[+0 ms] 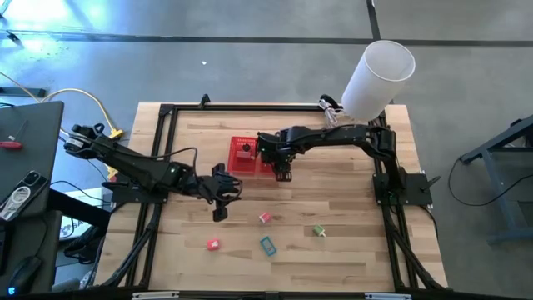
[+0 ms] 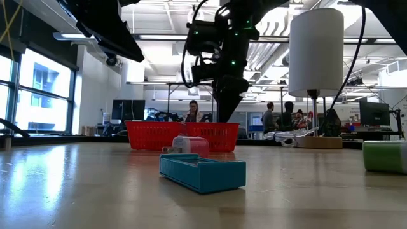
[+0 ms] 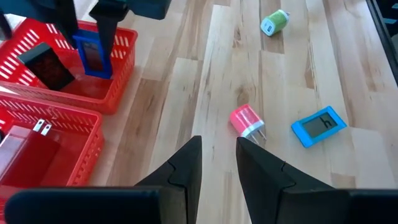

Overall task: Pick & Place Office items
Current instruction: Put the dark blue digital clock into the right red bin

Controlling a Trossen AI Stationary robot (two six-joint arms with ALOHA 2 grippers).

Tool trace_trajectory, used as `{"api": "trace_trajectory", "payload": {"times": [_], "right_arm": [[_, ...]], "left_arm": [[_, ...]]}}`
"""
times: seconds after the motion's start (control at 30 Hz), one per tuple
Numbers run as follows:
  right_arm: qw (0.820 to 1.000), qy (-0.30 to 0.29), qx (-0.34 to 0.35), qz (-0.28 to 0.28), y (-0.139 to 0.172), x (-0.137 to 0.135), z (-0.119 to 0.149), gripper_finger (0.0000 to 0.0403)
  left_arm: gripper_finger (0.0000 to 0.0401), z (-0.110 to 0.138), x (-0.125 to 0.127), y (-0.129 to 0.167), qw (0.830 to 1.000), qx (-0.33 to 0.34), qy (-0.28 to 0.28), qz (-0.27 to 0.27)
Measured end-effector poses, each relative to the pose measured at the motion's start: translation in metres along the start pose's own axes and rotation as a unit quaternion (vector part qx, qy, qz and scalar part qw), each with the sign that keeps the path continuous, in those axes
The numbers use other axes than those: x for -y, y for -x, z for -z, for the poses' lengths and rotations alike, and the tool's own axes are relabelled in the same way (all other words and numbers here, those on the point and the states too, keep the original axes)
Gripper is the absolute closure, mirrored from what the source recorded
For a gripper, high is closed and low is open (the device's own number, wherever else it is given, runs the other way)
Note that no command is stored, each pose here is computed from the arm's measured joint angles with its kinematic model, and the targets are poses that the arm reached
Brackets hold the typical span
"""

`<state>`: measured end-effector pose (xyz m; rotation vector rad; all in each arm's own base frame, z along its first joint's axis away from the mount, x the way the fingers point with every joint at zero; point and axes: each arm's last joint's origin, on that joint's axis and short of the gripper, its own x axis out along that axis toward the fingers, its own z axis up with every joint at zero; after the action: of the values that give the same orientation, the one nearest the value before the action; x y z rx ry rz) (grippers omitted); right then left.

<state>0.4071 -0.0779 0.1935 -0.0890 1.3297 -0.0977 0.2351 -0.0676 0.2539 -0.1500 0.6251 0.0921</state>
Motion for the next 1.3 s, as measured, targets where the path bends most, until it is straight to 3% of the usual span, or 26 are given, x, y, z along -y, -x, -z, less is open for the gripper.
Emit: {"api": "trace_trajectory", "payload": {"times": [0.77, 1.3], "right_arm": [[1.000, -0.005, 0.024, -0.020, 0.000, -0.001, -0.004, 0.0256], [0.999, -0.003, 0.022, -0.024, -0.018, -0.001, -0.007, 0.0253]], "left_arm": [[0.0308, 0.003, 0.010, 0.003, 1.000, 0.000, 0.003, 0.019], [0.0308, 0.006, 0.017, 0.006, 0.999, -0.002, -0.007, 0.032]]}}
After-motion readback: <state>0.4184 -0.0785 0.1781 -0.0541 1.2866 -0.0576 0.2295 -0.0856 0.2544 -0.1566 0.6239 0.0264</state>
